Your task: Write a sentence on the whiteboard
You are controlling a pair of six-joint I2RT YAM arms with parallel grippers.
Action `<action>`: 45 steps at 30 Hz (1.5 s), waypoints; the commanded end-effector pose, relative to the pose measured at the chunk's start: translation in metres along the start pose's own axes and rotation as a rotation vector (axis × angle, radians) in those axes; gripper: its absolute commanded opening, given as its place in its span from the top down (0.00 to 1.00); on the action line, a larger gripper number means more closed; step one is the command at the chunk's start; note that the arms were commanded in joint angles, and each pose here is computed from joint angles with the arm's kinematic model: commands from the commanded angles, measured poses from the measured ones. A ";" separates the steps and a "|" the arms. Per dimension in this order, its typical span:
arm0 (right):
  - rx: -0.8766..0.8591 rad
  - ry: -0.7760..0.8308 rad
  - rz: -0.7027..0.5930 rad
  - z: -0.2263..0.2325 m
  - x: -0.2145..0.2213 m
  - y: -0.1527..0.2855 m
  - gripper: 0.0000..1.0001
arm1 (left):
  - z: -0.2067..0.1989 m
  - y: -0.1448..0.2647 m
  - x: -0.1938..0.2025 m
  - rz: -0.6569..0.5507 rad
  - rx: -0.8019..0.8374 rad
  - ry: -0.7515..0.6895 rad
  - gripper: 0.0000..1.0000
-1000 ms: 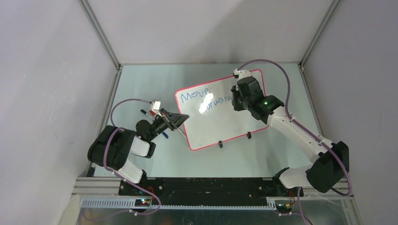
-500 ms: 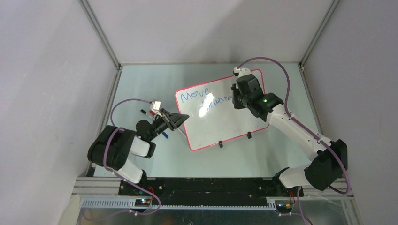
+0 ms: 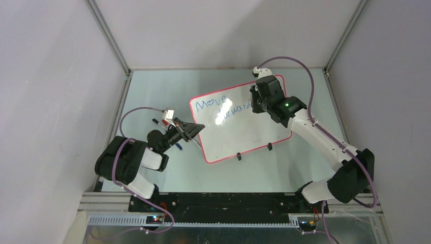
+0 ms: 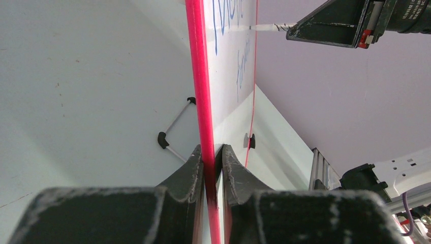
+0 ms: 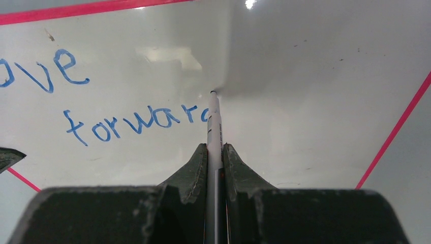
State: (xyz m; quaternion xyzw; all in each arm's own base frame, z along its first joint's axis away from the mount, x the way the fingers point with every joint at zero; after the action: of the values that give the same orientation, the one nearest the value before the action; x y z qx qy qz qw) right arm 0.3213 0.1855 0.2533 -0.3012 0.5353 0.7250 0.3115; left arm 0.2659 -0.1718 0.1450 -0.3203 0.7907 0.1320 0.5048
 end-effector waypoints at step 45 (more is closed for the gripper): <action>-0.064 -0.025 -0.044 -0.001 0.004 0.034 1.00 | 0.007 -0.002 -0.012 -0.054 -0.028 -0.085 0.97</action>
State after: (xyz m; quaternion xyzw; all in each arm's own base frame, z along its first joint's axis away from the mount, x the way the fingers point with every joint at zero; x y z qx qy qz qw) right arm 0.3016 0.1746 0.2383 -0.2874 0.5462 0.7283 0.2978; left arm 0.2658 -0.1718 0.1450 -0.3200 0.7906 0.1318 0.5052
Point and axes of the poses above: each gripper's point midway between its finger pads, its own y axis back along the fingers, its own z axis along the line the jaws close on, x = y × z, the point moved 4 cm from there along y, back along the fingers, and after that the axes turned 13 degrees about -y, right-handed, at the moved point
